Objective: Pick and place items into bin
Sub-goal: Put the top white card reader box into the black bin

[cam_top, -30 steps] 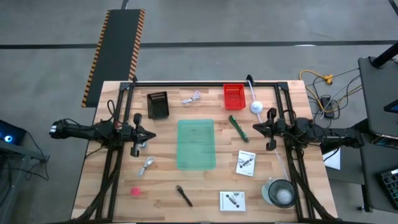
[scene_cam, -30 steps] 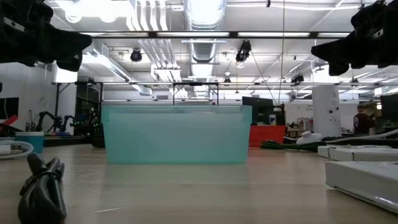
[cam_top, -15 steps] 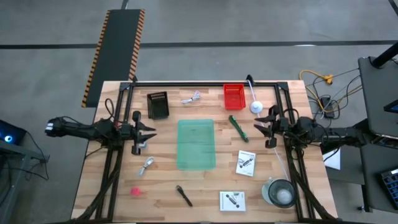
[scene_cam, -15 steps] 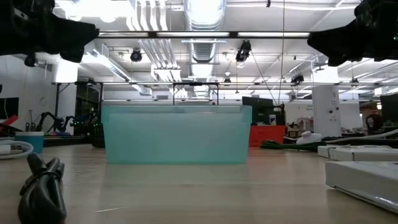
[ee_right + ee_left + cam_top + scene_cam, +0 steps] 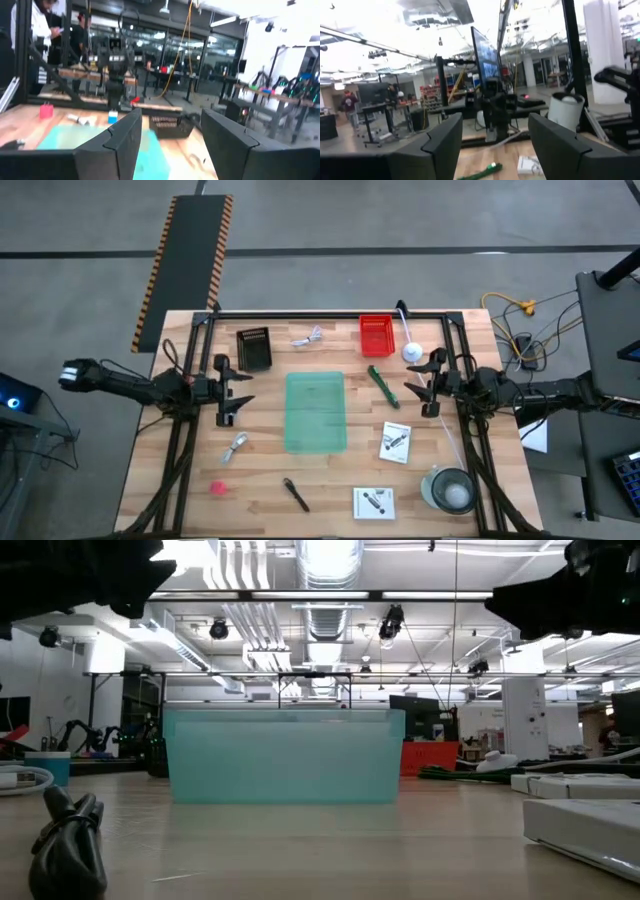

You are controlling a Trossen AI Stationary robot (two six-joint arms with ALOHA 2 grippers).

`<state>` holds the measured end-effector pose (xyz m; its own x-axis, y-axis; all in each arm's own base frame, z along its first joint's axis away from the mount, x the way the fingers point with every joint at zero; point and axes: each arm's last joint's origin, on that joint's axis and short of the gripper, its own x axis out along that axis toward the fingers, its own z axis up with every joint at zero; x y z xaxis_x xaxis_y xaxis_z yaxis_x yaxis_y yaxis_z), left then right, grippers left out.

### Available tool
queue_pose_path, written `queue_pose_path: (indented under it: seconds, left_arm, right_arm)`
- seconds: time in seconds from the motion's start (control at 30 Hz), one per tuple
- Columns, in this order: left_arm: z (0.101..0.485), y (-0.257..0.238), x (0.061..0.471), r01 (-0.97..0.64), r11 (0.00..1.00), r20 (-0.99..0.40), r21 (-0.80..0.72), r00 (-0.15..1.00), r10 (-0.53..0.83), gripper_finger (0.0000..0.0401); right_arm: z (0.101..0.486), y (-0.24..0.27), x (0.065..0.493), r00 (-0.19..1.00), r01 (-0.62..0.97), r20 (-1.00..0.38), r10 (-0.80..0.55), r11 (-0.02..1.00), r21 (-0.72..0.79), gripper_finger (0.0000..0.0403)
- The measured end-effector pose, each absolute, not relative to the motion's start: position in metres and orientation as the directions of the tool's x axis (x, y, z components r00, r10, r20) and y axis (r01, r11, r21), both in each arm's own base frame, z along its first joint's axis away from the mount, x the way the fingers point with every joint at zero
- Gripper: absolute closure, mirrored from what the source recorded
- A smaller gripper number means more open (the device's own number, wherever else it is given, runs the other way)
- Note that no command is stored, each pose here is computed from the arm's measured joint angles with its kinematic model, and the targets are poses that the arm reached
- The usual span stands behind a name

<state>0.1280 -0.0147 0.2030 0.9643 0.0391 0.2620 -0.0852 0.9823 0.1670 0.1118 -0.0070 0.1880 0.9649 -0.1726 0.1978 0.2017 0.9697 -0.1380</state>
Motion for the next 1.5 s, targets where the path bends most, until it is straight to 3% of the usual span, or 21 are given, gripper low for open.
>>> queue_pose_path:
  seconds: [0.5, 1.17, 1.5]
  left_arm:
    - [0.199, -0.017, 0.146, -0.133, 0.965, 0.275, 0.226, 0.959, 0.068, 0.019]
    - [0.199, -0.018, 0.152, -0.146, 0.949, 0.268, 0.278, 0.961, 0.07, 0.019]
    - [0.198, -0.018, 0.152, -0.146, 0.949, 0.265, 0.279, 0.962, 0.07, 0.019]
  right_arm:
    - [0.191, -0.007, 0.118, 0.958, 0.202, 0.228, -0.175, 0.974, -0.103, 0.0224]
    - [0.194, -0.007, 0.135, 0.975, 0.181, 0.143, -0.171, 0.981, -0.063, 0.0226]
    - [0.232, -0.008, 0.168, 0.973, 0.155, -0.154, -0.171, 0.981, -0.114, 0.023]
